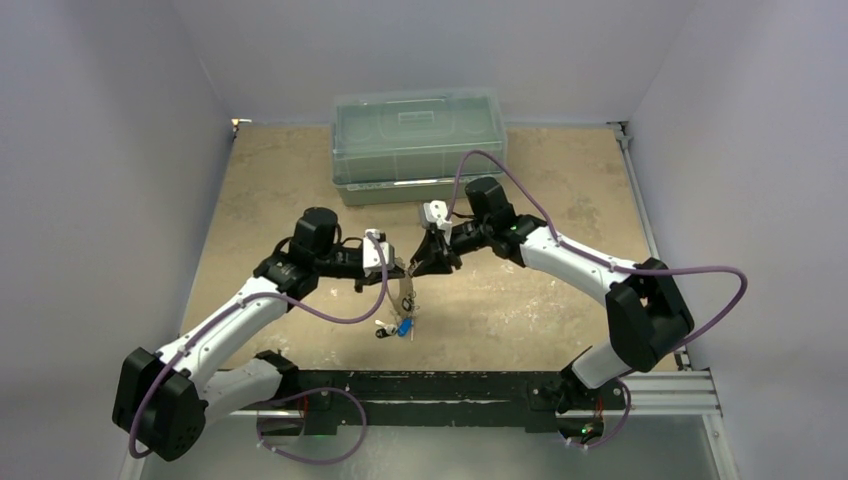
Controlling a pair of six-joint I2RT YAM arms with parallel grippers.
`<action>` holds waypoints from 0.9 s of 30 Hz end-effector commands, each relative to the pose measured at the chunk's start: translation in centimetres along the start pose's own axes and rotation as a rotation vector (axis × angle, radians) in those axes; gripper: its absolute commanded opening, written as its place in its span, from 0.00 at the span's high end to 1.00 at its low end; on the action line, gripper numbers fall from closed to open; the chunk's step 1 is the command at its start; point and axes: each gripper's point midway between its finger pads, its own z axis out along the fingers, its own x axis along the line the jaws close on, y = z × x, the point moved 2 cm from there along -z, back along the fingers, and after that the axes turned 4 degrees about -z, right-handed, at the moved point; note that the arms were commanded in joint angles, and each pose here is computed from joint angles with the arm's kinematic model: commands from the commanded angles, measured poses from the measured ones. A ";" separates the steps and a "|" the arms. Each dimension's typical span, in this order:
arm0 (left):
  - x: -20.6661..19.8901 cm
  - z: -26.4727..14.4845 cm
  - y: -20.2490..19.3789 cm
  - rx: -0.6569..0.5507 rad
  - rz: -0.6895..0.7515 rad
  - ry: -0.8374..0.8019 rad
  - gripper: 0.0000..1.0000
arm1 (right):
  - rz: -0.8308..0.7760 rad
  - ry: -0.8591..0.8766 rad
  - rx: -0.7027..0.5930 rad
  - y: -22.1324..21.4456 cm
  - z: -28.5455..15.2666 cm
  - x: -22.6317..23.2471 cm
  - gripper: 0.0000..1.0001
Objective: Remove the keys from the keyring
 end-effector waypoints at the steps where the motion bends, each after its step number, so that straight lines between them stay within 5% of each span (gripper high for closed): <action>1: -0.6 -0.2 -0.6 0.008 0.036 -0.009 1.00 | -0.050 -0.041 -0.003 0.6 -1.2 -0.4 1.00; 12: 0.2 -1.0 -1.4 0.037 0.202 0.075 1.00 | -0.038 -0.041 -0.020 0.9 -1.0 -0.6 1.00; 18: -0.1 -0.7 -1.1 0.022 0.170 0.039 1.00 | -0.033 -0.028 -0.037 1.2 -0.8 -0.6 1.00; 27: 1.3 0.8 0.2 -0.067 0.026 0.072 0.69 | -0.037 -0.016 -0.036 1.4 -0.9 -0.5 1.00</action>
